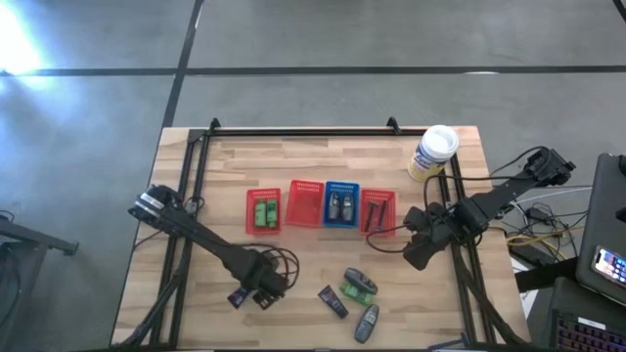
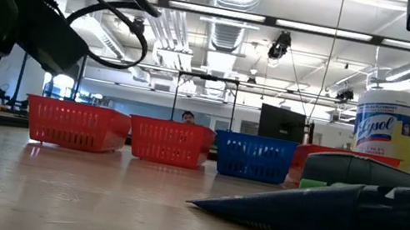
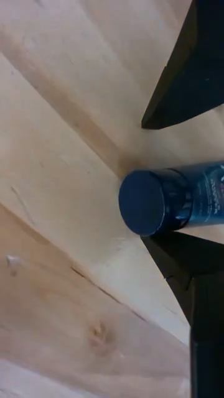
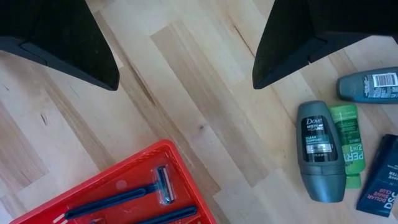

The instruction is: Pick & Place Travel size toiletries

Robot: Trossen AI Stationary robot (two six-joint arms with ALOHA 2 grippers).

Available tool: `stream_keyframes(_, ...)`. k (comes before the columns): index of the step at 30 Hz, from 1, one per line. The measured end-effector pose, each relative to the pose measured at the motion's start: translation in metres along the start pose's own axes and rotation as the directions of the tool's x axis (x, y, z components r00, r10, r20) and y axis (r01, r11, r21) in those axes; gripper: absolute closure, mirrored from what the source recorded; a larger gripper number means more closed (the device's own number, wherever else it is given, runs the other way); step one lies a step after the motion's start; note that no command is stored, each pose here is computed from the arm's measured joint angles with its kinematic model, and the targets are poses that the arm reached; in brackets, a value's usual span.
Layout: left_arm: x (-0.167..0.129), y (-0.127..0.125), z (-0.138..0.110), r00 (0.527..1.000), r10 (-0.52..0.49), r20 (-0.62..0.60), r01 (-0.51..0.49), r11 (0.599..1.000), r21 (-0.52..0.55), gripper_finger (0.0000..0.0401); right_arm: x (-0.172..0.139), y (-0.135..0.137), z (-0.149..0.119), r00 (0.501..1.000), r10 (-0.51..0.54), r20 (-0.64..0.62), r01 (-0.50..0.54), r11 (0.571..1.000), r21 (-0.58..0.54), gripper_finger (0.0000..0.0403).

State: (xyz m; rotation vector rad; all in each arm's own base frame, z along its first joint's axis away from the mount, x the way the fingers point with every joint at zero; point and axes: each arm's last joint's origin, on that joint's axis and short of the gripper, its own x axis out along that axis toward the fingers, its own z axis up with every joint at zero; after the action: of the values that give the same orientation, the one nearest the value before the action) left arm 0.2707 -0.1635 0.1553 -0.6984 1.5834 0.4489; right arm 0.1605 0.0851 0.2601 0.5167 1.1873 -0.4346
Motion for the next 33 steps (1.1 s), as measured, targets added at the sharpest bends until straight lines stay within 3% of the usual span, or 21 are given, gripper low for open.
stream_keyframes(4, 0.002, 0.003, 0.000, 1.000, 0.007, 0.006, -0.007, 1.000, 0.004, 0.0155, 0.000, 0.000, 0.000, 1.000, 0.001, 0.000, -0.001, 1.000, 0.003, 0.0037)
stream_keyframes(11, 0.000, 0.003, 0.000, 1.000, 0.023, -0.003, -0.023, 0.999, 0.042, 0.0270, 0.000, 0.000, 0.000, 1.000, 0.000, 0.001, 0.000, 1.000, 0.012, 0.0037)
stream_keyframes(14, -0.010, -0.002, 0.006, 0.999, -0.028, 0.018, 0.027, 0.999, 0.035, 0.0275, 0.000, 0.000, 0.000, 1.000, 0.000, 0.001, 0.000, 1.000, 0.011, 0.0037)
stream_keyframes(17, -0.040, -0.004, 0.020, 0.988, -0.107, 0.111, 0.107, 0.994, 0.002, 0.0275, 0.000, 0.000, 0.000, 1.000, 0.000, 0.000, 0.000, 1.000, 0.011, 0.0037)
stream_keyframes(21, -0.087, 0.008, 0.055, 0.934, -0.171, 0.315, 0.209, 0.974, -0.092, 0.0275, 0.000, 0.000, 0.000, 1.000, 0.000, 0.001, 0.000, 1.000, 0.015, 0.0037)
stream_keyframes(27, -0.135, 0.062, 0.136, 0.816, -0.166, 0.554, 0.313, 0.932, -0.182, 0.0275, 0.000, 0.000, 0.000, 1.000, 0.000, 0.001, 0.000, 0.999, 0.035, 0.0037)
stream_keyframes(29, -0.138, 0.082, 0.161, 0.796, -0.145, 0.587, 0.326, 0.921, -0.214, 0.0275, 0.000, 0.000, 0.000, 1.000, 0.000, 0.002, -0.001, 0.999, 0.041, 0.0037)
stream_keyframes(33, -0.131, 0.111, 0.195, 0.816, -0.109, 0.568, 0.313, 0.909, -0.274, 0.0275, 0.000, 0.000, 0.000, 1.000, 0.003, 0.002, -0.003, 0.999, 0.046, 0.0037)
